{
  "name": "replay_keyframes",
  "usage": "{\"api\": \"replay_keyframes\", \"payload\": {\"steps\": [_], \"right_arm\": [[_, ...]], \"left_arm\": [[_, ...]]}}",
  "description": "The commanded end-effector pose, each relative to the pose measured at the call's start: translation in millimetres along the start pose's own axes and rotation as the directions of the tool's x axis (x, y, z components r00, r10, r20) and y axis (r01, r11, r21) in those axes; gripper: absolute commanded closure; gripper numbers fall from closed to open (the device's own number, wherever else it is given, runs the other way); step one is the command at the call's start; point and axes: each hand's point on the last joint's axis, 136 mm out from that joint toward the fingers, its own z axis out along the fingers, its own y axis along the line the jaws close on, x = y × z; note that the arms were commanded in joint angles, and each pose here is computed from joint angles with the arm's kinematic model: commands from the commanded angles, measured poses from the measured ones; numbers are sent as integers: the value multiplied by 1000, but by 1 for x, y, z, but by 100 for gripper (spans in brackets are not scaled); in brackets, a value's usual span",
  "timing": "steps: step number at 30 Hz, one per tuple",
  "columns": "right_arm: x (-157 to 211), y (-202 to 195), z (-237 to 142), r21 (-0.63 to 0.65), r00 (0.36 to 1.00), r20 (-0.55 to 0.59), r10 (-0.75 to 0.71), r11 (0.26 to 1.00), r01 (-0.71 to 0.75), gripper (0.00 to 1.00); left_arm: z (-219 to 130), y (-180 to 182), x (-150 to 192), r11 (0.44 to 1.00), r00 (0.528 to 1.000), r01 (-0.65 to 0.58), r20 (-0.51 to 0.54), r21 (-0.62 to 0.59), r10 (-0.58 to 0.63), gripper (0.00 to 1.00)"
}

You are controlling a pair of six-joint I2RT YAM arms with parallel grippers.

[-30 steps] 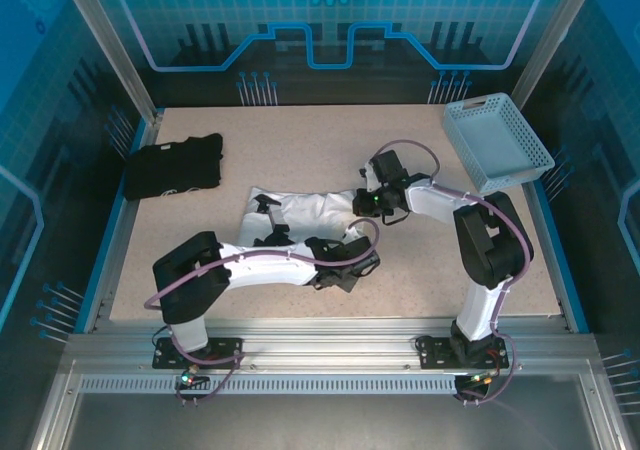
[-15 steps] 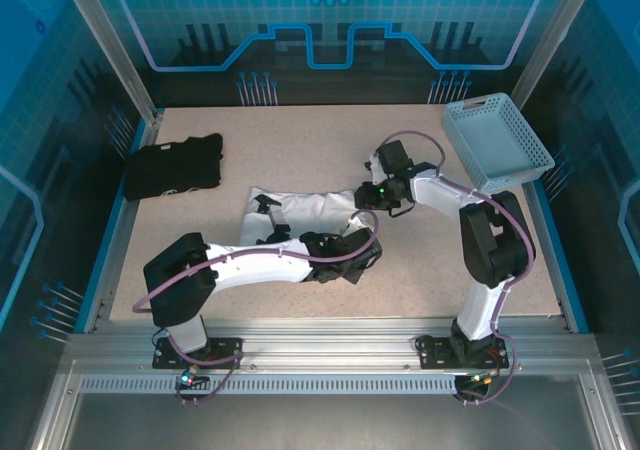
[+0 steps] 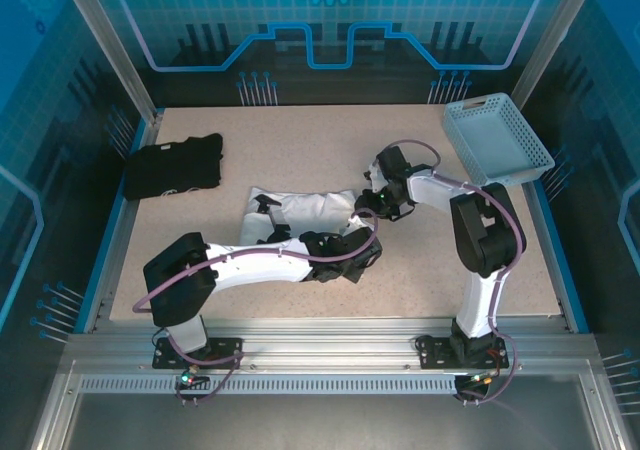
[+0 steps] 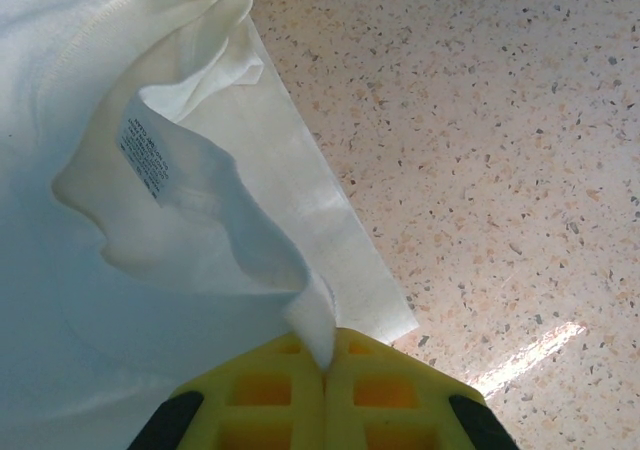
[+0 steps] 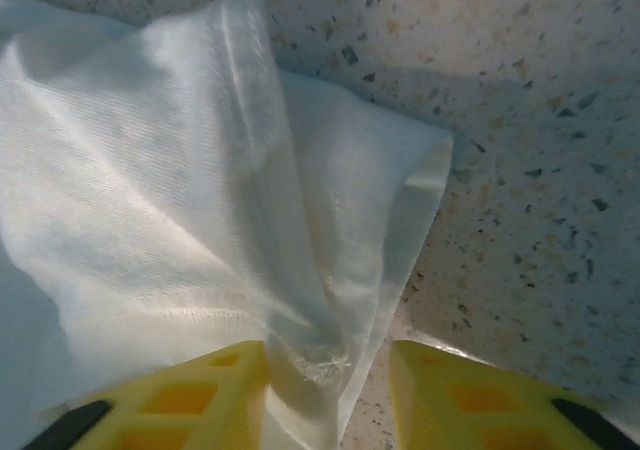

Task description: Fold the inside-out t-shirt

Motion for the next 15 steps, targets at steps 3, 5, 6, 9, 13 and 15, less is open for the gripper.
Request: {"api": "replay_keyframes", "payload": {"steps": [3, 5, 6, 9, 13, 15], "right_arm": [[-3, 10, -3, -46, 1000, -6, -1, 999, 1, 84], [-5, 12, -7, -44, 1000, 8, -9, 999, 9, 88], [-7, 13, -10, -44, 1000, 13, -12, 999, 12, 90], [-11, 17, -18, -44, 999, 26, -23, 999, 24, 96], [-20, 28, -34, -55, 997, 58, -42, 997, 45, 100], [-25, 33, -41, -60, 996, 71, -53, 997, 58, 100]], "left_arm": [[-2, 2, -4, 1000, 1000, 2, 21, 6, -2, 100], [-2, 2, -4, 1000, 1000, 1, 20, 7, -1, 100], [-2, 1, -5, 1000, 1000, -1, 19, 10, 1, 100], [-1, 1, -5, 1000, 1000, -3, 18, 9, 2, 100], [-3, -2, -9, 1000, 1000, -2, 28, 21, 2, 100], [-2, -5, -12, 999, 999, -2, 36, 32, 1, 100]]}}
